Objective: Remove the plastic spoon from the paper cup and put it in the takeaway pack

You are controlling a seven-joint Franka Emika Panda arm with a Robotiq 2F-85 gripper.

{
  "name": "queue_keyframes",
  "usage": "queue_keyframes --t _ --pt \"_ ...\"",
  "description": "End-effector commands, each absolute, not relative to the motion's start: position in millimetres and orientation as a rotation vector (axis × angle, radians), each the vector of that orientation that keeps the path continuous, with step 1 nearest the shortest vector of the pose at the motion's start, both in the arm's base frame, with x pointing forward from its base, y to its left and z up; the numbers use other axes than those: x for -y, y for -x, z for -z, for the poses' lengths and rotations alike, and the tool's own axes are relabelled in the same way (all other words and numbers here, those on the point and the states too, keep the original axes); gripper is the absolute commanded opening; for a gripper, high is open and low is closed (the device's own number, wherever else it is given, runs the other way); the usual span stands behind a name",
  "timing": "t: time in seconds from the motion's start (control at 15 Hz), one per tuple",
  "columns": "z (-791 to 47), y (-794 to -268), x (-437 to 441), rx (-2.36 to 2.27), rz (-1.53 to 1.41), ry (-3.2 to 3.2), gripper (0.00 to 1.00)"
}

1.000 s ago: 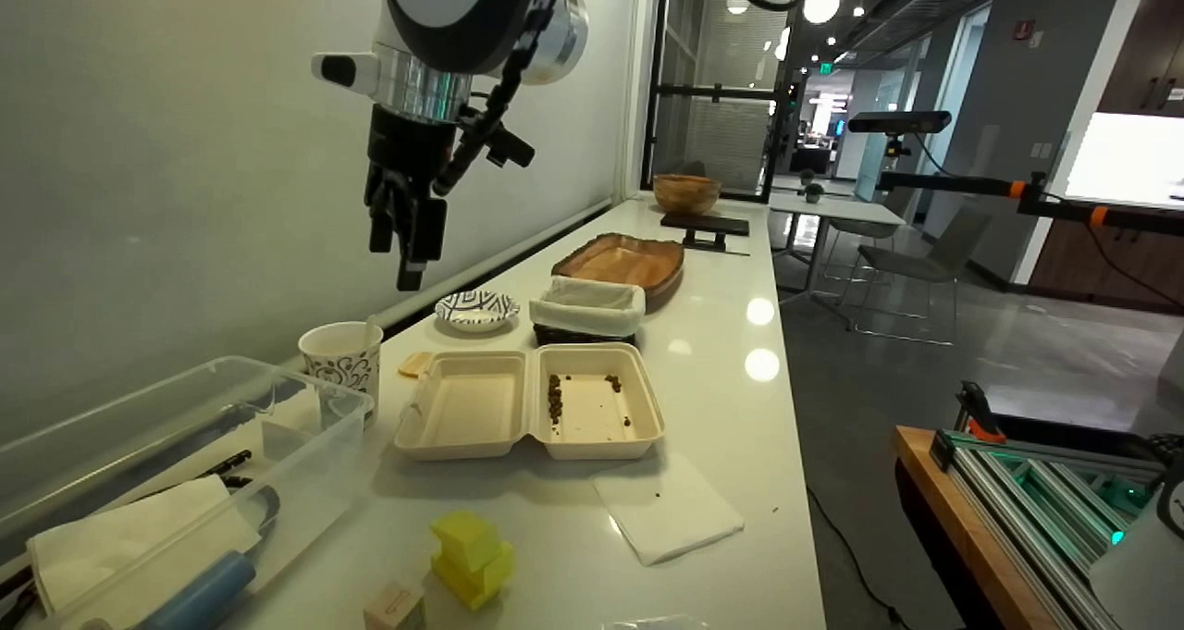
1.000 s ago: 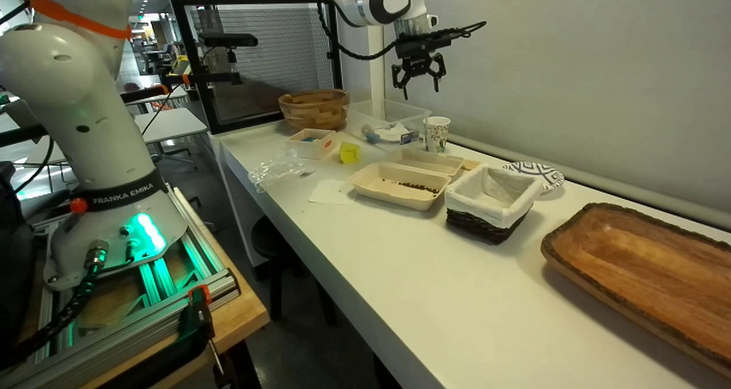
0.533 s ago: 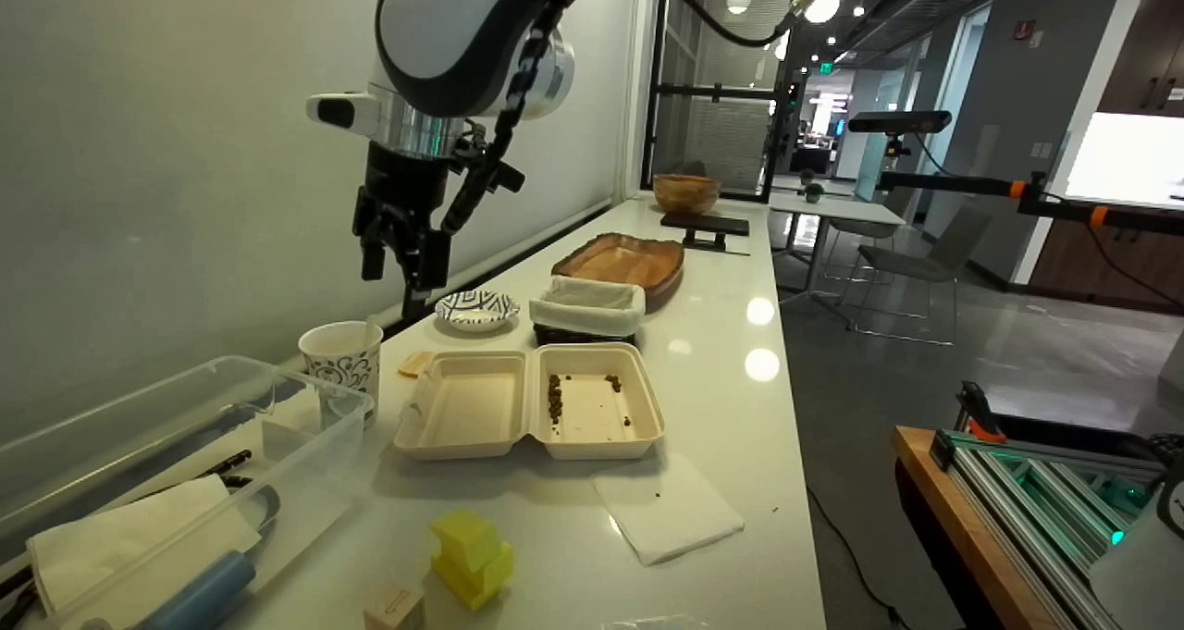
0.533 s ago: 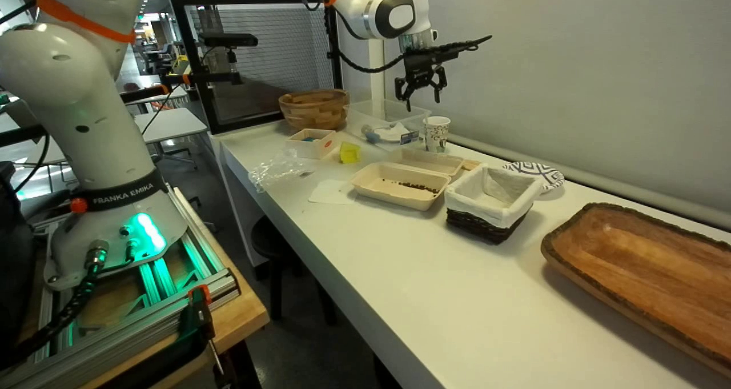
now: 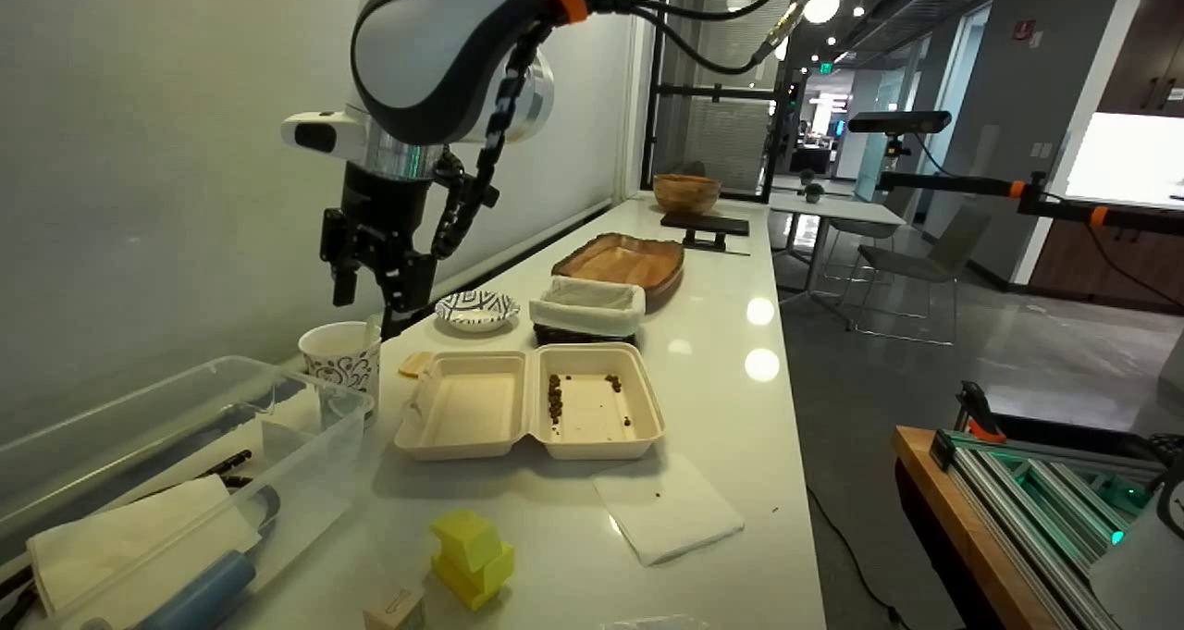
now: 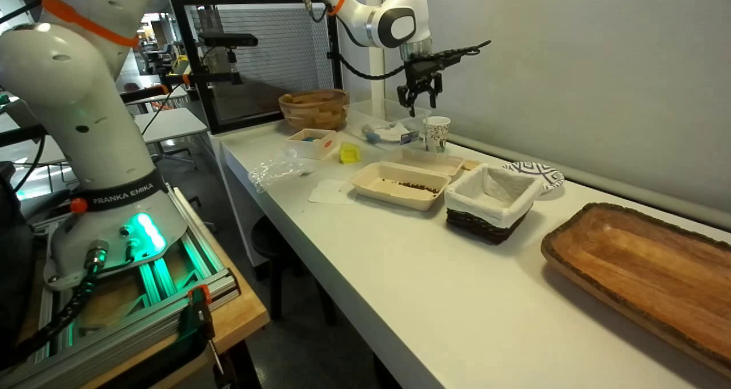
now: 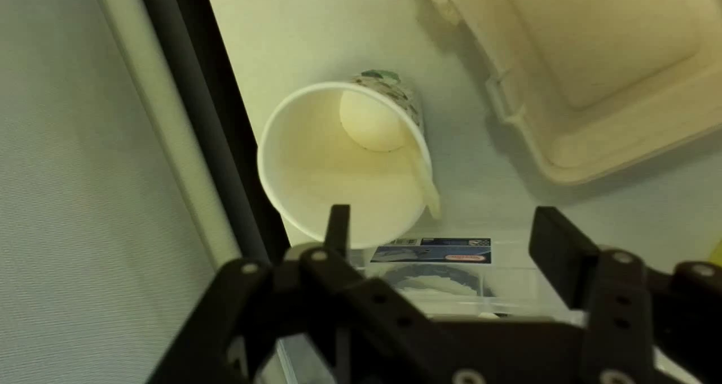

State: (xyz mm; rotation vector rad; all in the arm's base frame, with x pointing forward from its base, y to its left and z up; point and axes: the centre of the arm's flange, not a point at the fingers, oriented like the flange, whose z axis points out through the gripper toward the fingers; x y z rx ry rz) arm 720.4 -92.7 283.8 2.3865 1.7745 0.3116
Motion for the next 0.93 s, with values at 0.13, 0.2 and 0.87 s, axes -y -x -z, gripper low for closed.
queue_keyframes --t 0.13,0.2,0.87 --pt "-272.4 -735.0 96.8 -1.841 -0.334 -2.310 0.54" --pt "-272.2 -735.5 97.4 -1.847 -0.333 -2.303 0.58" --pt "-273.5 -741.6 103.0 -1.865 -0.326 -2.259 0.51"
